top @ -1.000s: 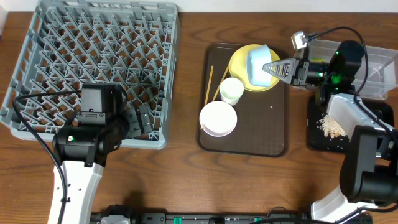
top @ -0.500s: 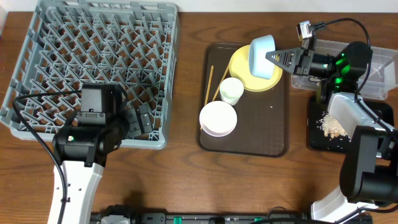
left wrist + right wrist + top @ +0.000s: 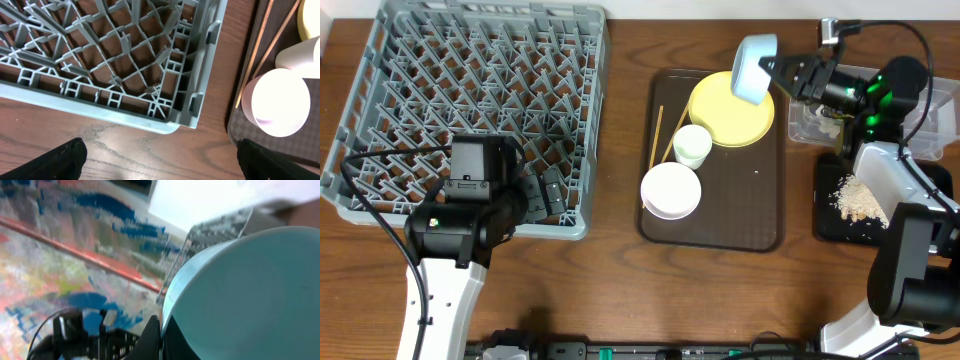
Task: Sort waste into correct bins and load items into the dishwasher
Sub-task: 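Carry the emptied light-blue bowl with the right gripper toward the left, then lower the light-blue bowl with the right gripper onto the brown tray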
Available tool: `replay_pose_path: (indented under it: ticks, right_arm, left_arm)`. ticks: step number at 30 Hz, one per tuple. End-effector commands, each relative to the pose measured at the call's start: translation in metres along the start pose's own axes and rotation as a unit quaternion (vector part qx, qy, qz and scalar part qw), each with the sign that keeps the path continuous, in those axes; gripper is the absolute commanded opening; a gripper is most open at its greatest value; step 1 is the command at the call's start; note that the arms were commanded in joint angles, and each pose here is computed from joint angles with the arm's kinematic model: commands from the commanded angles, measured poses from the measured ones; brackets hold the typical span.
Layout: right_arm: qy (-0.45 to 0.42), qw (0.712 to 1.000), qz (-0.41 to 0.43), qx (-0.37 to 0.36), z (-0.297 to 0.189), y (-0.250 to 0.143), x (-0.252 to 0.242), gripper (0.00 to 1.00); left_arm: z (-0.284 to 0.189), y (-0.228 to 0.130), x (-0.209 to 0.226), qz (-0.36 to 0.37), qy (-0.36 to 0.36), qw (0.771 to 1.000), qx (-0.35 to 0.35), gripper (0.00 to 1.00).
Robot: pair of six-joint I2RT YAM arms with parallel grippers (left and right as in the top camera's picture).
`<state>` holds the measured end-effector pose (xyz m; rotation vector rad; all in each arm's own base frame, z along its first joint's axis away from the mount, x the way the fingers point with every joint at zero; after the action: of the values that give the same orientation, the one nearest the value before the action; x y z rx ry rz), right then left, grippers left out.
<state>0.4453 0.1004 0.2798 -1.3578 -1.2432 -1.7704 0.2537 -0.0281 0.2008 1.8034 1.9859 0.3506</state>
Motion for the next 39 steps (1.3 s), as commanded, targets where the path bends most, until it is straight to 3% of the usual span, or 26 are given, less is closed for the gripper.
replay_pose_path:
  ticks: [1, 23, 39]
  right_arm:
    - [-0.001, 0.998, -0.03, -0.051, -0.001, 0.026, 0.021, 0.01]
    - [-0.096, 0.973, -0.1, -0.186, -0.011, 0.08, -0.001, 0.01]
    - [-0.196, 0.959, -0.151, -0.139, -0.009, 0.084, -0.01, 0.01]
  left_arm:
    - [-0.005, 0.005, 0.002, -0.001, 0.006, 1.0, -0.01, 0.99]
    - [-0.005, 0.005, 0.002, -0.001, 0.006, 1.0, -0.01, 0.99]
    - [-0.005, 0.005, 0.002, -0.001, 0.006, 1.0, -0.01, 0.99]
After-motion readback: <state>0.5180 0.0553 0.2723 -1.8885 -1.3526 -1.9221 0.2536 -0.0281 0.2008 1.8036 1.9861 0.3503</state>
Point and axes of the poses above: each gripper's point midway between its finger pads, its own z axis out along the fingers, its own x axis along the line the jaws close on, y = z × x, the point moved 1 cm from there along -z, back along the fingers, and after that the axes turned 7 degrees about z, right-handed, at the moved point
